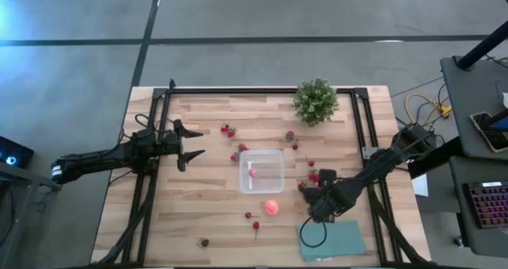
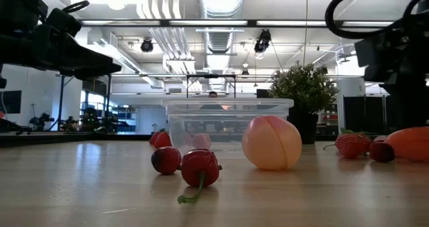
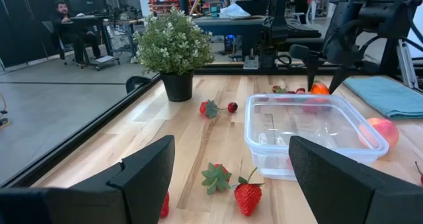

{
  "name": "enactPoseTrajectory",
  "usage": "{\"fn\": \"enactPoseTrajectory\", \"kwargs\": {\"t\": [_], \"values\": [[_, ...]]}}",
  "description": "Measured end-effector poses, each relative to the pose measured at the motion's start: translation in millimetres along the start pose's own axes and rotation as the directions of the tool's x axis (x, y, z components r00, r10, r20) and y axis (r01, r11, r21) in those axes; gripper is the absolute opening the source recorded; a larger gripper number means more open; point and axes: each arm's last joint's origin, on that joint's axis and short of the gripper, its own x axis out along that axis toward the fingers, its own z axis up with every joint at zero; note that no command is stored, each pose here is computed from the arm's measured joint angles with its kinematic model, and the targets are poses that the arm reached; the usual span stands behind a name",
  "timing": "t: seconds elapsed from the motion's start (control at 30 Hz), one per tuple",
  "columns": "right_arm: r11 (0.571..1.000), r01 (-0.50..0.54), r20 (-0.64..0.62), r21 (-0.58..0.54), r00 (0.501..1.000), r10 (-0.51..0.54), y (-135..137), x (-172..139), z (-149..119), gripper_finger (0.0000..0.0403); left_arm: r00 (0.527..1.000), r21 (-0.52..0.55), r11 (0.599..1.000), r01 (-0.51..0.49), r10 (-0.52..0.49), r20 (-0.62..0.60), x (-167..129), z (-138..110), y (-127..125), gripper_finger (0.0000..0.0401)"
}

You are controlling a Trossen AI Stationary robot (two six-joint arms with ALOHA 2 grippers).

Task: Pick and placing Produce into tupperware
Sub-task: Put the carrot into the transparent bin

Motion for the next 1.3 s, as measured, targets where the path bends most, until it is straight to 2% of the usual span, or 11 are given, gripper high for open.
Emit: {"fn": "enactPoseTrajectory", "kwargs": {"t": [0.63, 1.0, 1.3], "values": [[1.000, 0.013, -0.003, 0.003, 1.000, -0.013, -3.0, 10.3, -6.6, 0.0208, 1.000, 0.000, 1.000, 0.000, 0.000, 0.000, 0.0, 0.0, 0.0, 0.0283], [0.997, 0.009, 0.008, 0.073, 1.000, -0.009, -2.0, 9.1, -4.4, 0.0151, 1.000, 0.000, 1.000, 0.000, 0.000, -0.001, 0.0, -0.1, 0.0, 0.0283], [0.991, -0.082, 0.104, 0.101, 0.992, 0.072, 9.5, -20.7, 18.6, 0.0180, 1.000, 0.000, 1.000, -0.001, 0.001, 0.000, 0.0, -0.1, 0.0, 0.0283]]}}
